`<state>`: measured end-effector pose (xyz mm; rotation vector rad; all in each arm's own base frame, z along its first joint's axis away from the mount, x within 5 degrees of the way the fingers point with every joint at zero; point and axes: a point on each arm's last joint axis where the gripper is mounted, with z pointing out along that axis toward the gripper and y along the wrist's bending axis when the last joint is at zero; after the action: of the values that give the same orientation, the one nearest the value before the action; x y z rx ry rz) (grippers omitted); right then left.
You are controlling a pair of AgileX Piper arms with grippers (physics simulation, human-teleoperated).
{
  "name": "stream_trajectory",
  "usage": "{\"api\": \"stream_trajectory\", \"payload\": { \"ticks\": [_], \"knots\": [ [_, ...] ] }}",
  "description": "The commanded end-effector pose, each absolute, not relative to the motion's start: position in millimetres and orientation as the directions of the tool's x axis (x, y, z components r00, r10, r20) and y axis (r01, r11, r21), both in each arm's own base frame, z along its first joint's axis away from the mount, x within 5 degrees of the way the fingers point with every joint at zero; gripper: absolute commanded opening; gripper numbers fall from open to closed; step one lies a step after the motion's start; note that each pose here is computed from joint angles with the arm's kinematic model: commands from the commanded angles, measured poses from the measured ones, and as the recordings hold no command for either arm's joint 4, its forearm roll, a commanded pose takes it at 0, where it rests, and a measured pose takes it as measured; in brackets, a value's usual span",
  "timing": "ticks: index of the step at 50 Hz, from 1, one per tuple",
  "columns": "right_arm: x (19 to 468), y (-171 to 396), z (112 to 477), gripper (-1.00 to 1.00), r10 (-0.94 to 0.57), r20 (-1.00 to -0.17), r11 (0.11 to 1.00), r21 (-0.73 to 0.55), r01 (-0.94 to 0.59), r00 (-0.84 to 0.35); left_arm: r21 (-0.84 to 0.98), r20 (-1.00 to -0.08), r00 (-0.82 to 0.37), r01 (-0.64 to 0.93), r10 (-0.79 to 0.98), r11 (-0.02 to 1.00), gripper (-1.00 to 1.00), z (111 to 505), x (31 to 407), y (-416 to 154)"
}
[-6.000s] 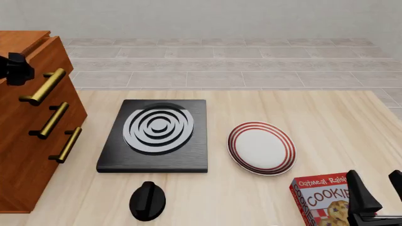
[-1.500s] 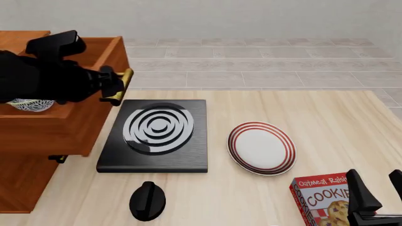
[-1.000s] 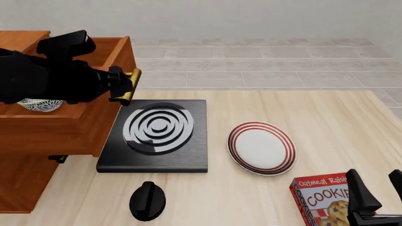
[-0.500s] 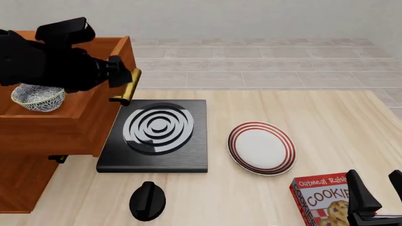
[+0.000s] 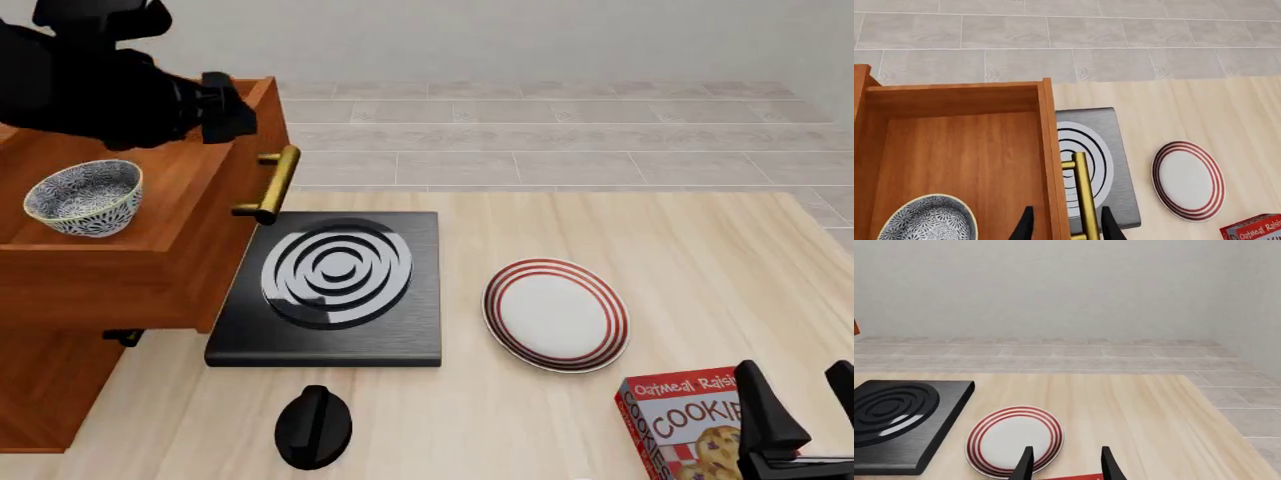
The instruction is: Pick the akita bowl in the top layer of the wooden cabinet and place it on the plate.
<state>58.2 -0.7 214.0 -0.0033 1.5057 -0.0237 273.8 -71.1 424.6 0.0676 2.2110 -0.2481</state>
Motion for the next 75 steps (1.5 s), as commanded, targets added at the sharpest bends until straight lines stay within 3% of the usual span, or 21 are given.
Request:
{"api": "stream_trajectory", "payload": {
  "ticks": [1,36,75],
  "knots": [
    [59.0,-0.5,214.4,1.00,-0.021,-0.998,1.000,-0.020,0.010,0.065,-0.112,-0.795,-0.607,0.133,-0.008,0.985,1.00,433.5,275.5,-60.9],
    [58.4,-0.6,214.5,1.00,-0.017,-0.997,1.000,-0.017,0.011,0.069,-0.035,-0.793,-0.608,0.098,0.033,0.995,1.00,462.5,277.5,-35.0],
    [59.1,-1.0,214.1,1.00,-0.009,-0.998,1.000,-0.008,0.017,0.064,0.005,-0.705,-0.708,0.032,0.027,0.999,1.00,430.2,277.7,-7.4]
  ]
}}
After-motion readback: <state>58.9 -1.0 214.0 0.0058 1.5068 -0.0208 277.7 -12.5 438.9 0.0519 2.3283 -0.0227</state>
